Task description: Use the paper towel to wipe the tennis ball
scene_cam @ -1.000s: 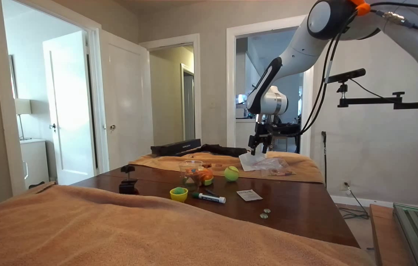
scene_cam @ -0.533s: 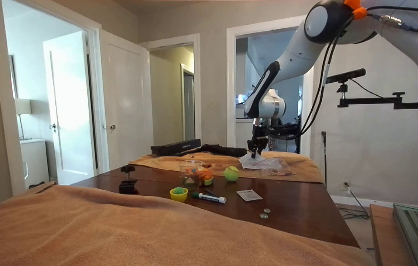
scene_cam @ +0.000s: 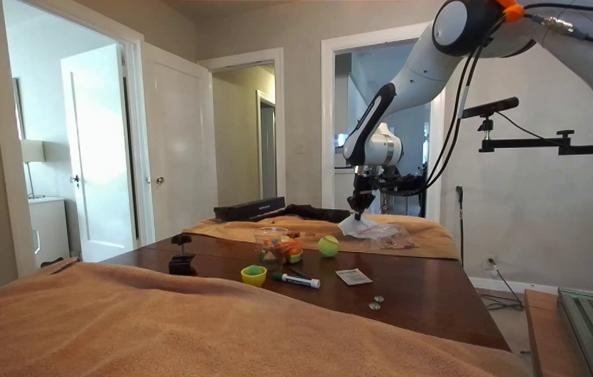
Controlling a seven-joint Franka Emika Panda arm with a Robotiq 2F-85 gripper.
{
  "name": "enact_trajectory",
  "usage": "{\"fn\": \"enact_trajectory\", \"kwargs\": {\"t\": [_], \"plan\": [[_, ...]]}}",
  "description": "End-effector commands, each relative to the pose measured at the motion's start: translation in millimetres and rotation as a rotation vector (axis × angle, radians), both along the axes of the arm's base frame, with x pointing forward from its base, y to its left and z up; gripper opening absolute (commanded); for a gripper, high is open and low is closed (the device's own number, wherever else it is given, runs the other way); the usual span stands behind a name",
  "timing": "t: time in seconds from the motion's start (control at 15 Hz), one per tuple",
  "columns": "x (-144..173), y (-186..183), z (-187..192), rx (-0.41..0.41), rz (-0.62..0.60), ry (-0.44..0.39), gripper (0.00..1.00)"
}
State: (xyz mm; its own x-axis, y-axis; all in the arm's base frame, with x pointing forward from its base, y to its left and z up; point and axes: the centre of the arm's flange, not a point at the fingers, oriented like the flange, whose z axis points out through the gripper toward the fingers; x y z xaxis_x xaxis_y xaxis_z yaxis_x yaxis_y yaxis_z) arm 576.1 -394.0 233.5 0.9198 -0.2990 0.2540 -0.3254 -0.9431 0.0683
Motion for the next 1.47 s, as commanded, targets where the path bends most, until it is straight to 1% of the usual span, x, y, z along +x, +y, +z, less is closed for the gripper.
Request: {"fn": "enact_trajectory", "kwargs": {"t": [0.0, 0.13, 0.47, 0.67, 0.8, 1.0, 1.13, 1.27, 1.4], "plan": [[-34.6, 36.0, 38.7, -0.035, 0.039, -0.016, 0.00], [-51.3, 51.1, 54.2, -0.030, 0.084, -0.007, 0.00], [-92.2, 96.8, 89.5, -0.045, 0.227, -0.052, 0.00], [-110.7, 123.3, 99.3, -0.035, 0.324, -0.044, 0.00], [-119.1, 138.5, 102.8, -0.011, 0.389, -0.052, 0.00], [-111.2, 155.8, 100.1, 0.031, 0.458, -0.050, 0.00], [-95.7, 164.2, 92.4, 0.068, 0.491, -0.035, 0.00], [-83.0, 173.5, 82.0, 0.130, 0.513, -0.005, 0.00], [-72.3, 182.1, 73.0, 0.167, 0.551, 0.002, 0.00]]}}
